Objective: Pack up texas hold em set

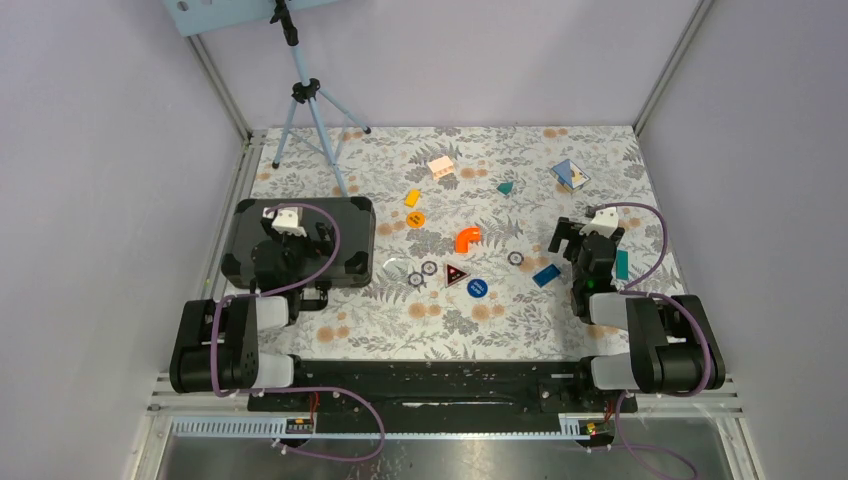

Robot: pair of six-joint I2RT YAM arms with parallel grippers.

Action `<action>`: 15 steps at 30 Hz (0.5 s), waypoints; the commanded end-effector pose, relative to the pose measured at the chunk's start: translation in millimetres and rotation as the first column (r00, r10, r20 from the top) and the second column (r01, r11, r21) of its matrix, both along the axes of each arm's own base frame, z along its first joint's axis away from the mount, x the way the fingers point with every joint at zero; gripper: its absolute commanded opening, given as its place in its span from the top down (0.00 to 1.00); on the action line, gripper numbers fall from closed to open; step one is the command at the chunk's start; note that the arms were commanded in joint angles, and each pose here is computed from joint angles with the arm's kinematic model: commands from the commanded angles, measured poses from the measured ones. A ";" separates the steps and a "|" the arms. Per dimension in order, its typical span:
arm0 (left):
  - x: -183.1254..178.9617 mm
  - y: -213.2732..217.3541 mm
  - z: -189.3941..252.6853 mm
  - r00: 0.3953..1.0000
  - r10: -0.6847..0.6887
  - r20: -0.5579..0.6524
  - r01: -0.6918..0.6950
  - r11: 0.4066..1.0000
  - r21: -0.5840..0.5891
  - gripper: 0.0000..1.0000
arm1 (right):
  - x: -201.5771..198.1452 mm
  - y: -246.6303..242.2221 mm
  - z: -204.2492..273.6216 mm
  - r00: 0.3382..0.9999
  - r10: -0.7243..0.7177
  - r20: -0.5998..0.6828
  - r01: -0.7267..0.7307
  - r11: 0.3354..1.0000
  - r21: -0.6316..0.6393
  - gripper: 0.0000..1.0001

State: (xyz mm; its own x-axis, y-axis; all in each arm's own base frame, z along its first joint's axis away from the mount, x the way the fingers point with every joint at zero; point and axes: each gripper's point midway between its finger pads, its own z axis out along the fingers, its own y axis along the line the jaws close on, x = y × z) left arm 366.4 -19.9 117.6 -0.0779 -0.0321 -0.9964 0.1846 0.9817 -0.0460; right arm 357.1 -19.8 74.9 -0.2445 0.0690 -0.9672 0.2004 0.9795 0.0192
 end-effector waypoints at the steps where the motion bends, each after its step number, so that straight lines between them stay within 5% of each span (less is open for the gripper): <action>1: 1.4 -2.7 9.4 0.999 -0.010 0.037 0.010 1.000 -0.005 0.01 | 9.1 5.0 18.2 0.998 0.015 0.063 -0.015 1.000 0.011 0.02; 12: 1.6 -1.7 9.3 0.999 -0.005 0.035 0.005 1.000 -0.005 0.01 | 9.8 5.5 18.1 0.998 0.016 0.061 -0.017 1.000 0.013 0.02; 15: -1.8 16.1 18.8 0.991 0.126 0.052 -0.123 0.991 -0.054 0.01 | 7.2 16.7 28.6 0.991 0.092 0.100 -0.093 0.996 -0.002 0.01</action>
State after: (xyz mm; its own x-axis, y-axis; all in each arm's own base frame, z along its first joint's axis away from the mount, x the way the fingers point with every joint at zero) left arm 366.7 -18.6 117.6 -0.0784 -0.0365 -0.9963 0.1741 0.9835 -0.0497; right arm 357.1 -19.6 74.9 -0.2446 0.0690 -0.9672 0.1993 0.9797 0.0195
